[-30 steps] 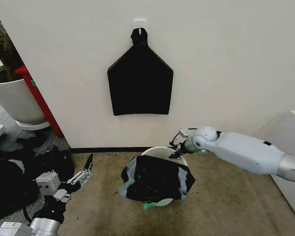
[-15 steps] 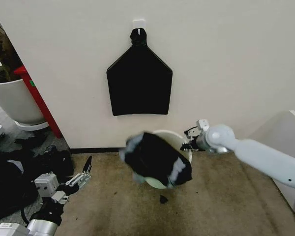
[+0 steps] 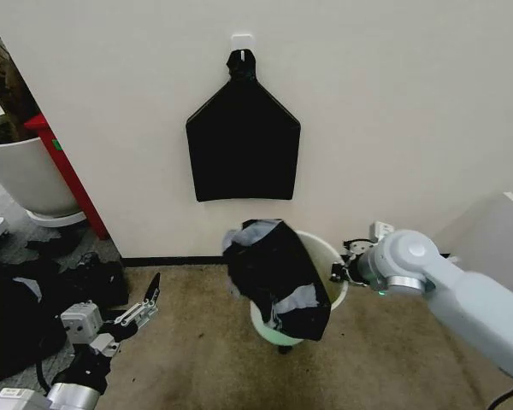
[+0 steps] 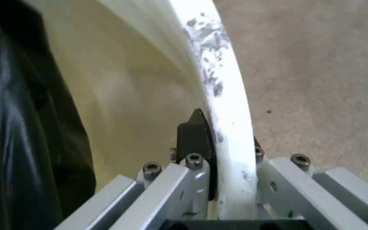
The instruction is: Place the garbage bag over the trash bin.
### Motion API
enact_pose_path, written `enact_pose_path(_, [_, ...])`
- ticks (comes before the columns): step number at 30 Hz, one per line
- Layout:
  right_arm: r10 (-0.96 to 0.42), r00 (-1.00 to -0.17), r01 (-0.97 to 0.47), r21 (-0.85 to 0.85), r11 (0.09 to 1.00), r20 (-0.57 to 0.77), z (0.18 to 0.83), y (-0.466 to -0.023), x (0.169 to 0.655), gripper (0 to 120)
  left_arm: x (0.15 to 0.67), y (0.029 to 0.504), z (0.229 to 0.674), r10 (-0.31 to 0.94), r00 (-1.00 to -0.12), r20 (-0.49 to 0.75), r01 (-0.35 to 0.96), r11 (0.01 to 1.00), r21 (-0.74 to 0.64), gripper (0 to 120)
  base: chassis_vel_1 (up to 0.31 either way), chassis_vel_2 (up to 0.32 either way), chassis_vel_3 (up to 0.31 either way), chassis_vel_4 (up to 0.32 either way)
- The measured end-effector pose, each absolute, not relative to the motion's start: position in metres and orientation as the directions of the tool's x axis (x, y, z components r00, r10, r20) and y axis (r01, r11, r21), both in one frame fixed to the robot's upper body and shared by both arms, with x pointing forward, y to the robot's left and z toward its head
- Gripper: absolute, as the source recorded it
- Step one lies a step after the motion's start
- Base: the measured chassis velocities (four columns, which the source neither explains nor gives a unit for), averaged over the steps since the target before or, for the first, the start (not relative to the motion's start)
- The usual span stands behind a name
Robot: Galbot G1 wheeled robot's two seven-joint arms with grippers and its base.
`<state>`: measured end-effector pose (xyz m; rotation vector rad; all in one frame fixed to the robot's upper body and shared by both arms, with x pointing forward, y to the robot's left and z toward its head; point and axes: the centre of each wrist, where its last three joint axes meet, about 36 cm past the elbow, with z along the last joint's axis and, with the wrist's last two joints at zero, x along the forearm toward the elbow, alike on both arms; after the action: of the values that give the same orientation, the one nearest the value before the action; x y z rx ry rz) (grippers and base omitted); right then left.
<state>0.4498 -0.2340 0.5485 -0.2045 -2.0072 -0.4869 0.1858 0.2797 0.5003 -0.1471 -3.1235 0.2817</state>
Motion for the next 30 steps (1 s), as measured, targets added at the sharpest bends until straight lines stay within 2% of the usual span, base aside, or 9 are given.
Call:
enact_pose_path(5, [-0.016, -0.449, 0.458, 0.246, 0.854, 0.894, 0.526, -0.23, 0.424, 0, 0.185, 0.277, 0.499, 0.094, -0.996, -0.008, 0.094, 0.979, -0.181, 100, 0.0, 0.0, 0.0, 0.0])
enact_pose_path(13, [-0.034, -0.444, 0.43, 0.246, 0.869, 0.895, 0.505, -0.201, 0.381, 0, 0.18, 0.272, 0.495, 0.08, -0.997, -0.002, 0.079, 0.98, -0.184, 100, 0.0, 0.0, 0.0, 0.0])
enact_pose_path(30, [0.025, -0.41, 0.444, 0.175, 0.879, 0.912, 0.47, -0.177, 0.375, 0, 0.17, 0.258, 0.488, 0.081, -0.997, -0.011, 0.082, 0.98, -0.182, 100, 0.0, 0.0, 0.0, 0.0])
